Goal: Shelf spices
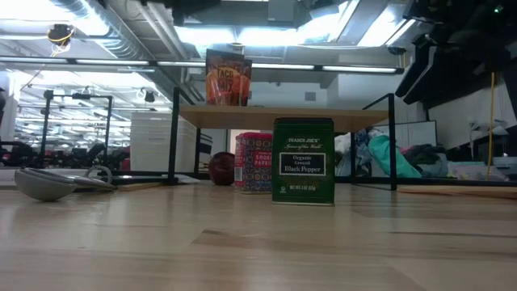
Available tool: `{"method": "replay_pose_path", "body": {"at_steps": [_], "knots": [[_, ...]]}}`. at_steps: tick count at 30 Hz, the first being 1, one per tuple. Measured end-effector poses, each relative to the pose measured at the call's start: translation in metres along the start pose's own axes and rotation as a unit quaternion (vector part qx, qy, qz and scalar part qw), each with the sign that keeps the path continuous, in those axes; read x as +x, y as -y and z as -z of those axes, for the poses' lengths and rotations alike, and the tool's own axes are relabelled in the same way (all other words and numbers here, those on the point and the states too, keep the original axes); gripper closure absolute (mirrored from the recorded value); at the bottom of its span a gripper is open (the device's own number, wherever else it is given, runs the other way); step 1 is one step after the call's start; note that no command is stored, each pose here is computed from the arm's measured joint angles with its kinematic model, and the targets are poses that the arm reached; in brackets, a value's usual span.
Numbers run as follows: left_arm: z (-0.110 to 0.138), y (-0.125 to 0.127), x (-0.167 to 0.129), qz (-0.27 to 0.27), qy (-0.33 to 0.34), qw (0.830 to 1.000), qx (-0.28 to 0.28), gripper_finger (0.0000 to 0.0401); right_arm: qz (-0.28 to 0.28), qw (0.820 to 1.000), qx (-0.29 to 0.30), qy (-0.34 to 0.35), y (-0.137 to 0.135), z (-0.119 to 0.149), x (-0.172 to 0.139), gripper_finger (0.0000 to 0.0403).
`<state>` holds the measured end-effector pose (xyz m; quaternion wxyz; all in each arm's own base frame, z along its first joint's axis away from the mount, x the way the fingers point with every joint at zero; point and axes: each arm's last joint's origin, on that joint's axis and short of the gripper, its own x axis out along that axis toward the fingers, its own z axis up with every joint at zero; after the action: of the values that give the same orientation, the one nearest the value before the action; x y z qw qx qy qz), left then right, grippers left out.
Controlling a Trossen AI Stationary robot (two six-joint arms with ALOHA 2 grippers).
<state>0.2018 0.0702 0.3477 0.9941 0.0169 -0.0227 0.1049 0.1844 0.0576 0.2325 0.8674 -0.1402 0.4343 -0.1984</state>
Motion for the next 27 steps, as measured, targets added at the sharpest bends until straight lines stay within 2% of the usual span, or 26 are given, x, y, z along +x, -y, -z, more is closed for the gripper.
{"method": "replay_pose_path", "body": {"at_steps": [2,5,9,14,20,27], "knots": [[0.002,0.014,-0.004,0.026,-0.023,0.999,-0.002,0.0229,0.000,1.000,0.000,0.000,0.000,0.000,0.000,0.0157],[0.009,0.035,-0.005,0.036,-0.063,0.997,-0.008,0.0242,0.000,1.000,0.000,0.000,0.000,0.000,0.000,0.0157],[0.023,0.058,-0.004,0.019,-0.130,0.991,-0.013,0.0259,0.000,1.000,0.000,0.000,0.000,0.000,0.000,0.0157],[0.046,0.084,0.004,0.011,-0.206,0.977,-0.046,0.0274,-0.001,1.000,0.002,0.001,0.000,0.000,0.000,0.0157],[0.084,0.108,0.025,-0.021,-0.281,0.959,-0.039,0.0282,-0.002,1.000,0.005,0.003,0.000,-0.001,0.000,0.0157],[0.134,0.120,0.048,-0.054,-0.357,0.931,-0.047,0.0271,-0.010,1.000,0.005,0.001,-0.001,-0.001,0.000,0.0157]]}}
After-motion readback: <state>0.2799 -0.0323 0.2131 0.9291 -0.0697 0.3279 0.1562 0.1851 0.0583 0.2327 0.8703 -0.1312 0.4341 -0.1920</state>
